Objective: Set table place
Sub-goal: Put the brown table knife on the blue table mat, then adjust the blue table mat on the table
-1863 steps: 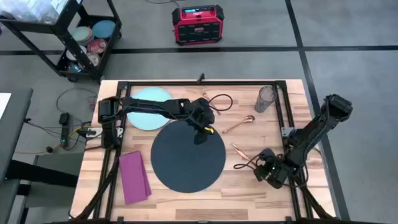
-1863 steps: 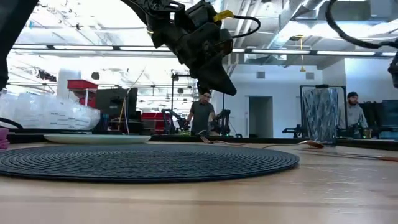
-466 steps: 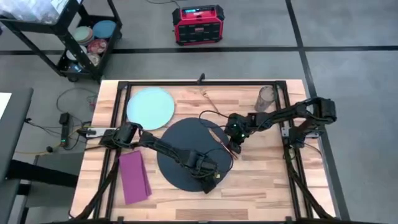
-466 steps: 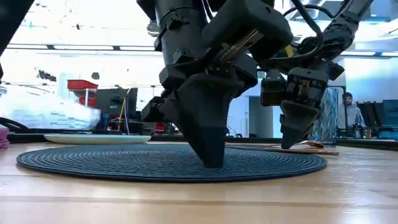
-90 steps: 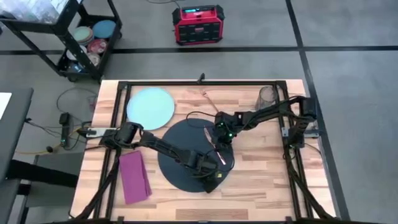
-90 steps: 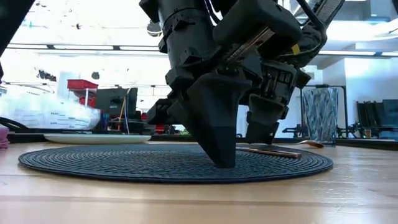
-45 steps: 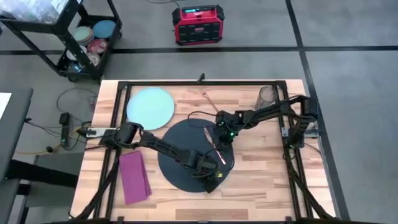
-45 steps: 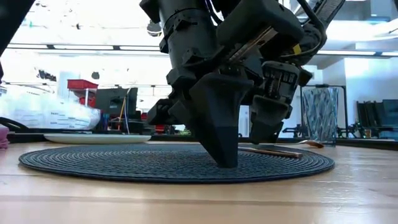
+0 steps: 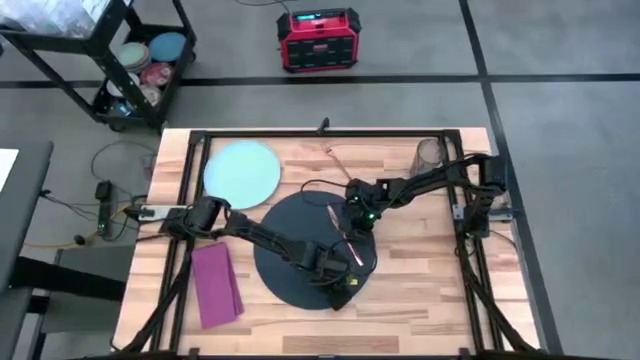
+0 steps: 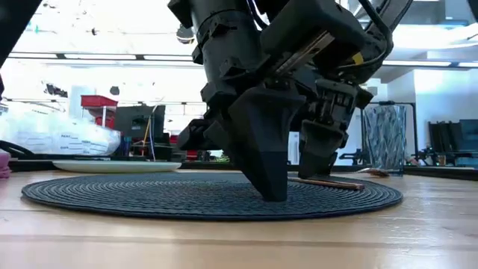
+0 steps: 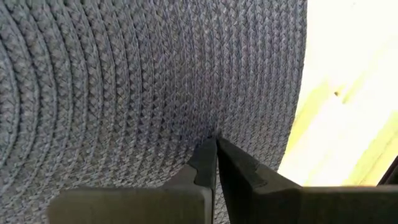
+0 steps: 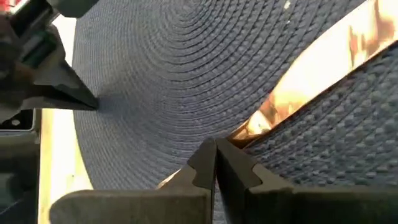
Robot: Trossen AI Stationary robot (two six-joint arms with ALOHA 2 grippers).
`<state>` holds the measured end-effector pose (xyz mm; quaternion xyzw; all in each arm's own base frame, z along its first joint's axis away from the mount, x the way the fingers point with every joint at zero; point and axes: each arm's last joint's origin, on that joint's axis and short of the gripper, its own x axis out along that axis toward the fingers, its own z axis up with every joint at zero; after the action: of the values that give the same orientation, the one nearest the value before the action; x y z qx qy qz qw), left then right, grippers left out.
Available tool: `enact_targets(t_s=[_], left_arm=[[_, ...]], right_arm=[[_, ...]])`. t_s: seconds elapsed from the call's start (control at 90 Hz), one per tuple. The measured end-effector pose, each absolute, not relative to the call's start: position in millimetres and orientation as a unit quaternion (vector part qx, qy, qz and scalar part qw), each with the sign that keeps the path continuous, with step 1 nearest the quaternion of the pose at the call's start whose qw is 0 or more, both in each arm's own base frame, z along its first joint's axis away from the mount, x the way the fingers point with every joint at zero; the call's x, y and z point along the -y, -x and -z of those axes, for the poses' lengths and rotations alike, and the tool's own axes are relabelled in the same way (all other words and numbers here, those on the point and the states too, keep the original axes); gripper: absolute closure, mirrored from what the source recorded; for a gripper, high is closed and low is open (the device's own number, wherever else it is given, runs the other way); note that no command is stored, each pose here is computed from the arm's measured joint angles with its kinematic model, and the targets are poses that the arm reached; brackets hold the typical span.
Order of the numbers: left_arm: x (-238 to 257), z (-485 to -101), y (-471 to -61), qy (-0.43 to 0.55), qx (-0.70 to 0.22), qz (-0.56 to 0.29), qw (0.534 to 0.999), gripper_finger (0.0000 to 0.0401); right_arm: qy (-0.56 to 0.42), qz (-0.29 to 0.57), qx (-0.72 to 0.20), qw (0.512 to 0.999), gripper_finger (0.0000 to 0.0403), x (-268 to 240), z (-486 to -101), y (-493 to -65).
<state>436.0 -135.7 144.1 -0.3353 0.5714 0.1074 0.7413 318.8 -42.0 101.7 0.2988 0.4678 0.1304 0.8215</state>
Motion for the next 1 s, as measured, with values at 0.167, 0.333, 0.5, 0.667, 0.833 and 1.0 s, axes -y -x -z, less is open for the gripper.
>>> enact_targets(t_s=[0.167,0.333,0.5,0.667,0.833,1.0], left_arm=[[135,-145,-438,0.331,-0.567,-0.100,0.747,0.0401],[130,-145,-439,0.332,-0.565,-0.101,0.749,0.0401],[130,-145,-439,0.327,-0.564,-0.100,0.752,0.0401],[130,-145,-439,0.322,-0.565,-0.096,0.754,0.0401],[128,-159,-443,0.295,-0.555,-0.077,0.774,0.0401],[112,-222,-430,0.240,-0.520,-0.100,0.813,0.0401]], right_arm=[[-0.300,-0.133,-0.463,0.824,0.0403,43,-106,-324],[-0.298,-0.134,-0.457,0.828,0.0403,44,-113,-328],[-0.302,-0.141,-0.456,0.825,0.0403,44,-114,-328],[-0.297,-0.140,-0.429,0.842,0.0403,49,-136,-324],[-0.286,-0.120,-0.389,0.868,0.0403,63,-172,-312],[-0.274,-0.089,-0.395,0.872,0.0403,72,-201,-287]])
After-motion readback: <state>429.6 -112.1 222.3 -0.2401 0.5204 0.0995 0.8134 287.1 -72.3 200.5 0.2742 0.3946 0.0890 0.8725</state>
